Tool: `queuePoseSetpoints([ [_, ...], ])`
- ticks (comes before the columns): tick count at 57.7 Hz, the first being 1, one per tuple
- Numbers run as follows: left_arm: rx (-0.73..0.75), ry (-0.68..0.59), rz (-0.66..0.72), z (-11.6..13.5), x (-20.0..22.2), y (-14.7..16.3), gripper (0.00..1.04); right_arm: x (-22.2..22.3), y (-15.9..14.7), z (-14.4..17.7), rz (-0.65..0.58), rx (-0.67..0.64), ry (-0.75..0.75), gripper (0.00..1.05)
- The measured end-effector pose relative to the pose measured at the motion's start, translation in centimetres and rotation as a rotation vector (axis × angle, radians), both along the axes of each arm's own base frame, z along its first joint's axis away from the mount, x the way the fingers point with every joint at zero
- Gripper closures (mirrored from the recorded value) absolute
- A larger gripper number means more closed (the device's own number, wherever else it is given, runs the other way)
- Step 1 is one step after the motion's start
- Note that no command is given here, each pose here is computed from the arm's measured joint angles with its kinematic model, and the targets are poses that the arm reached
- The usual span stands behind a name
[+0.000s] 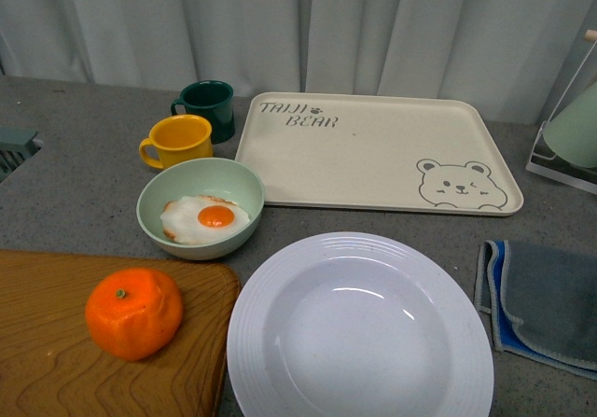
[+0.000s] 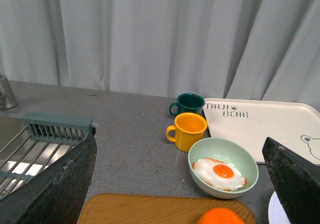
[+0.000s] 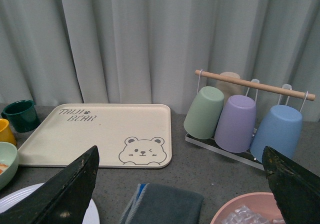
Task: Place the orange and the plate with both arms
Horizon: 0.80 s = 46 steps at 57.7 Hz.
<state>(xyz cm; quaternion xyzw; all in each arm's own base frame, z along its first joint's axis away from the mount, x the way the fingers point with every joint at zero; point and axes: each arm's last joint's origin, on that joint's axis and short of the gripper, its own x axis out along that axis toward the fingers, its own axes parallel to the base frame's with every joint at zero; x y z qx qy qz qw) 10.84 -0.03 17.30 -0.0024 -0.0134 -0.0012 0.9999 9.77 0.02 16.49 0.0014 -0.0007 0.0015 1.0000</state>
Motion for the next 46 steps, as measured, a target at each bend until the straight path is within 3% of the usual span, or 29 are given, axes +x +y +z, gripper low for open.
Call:
queuePoseSetpoints([
  [46,0.0,0.0,0.0,0.0,0.0,0.0,0.07,0.0,0.0,0.0,0.0,0.0,0.0,0.09],
])
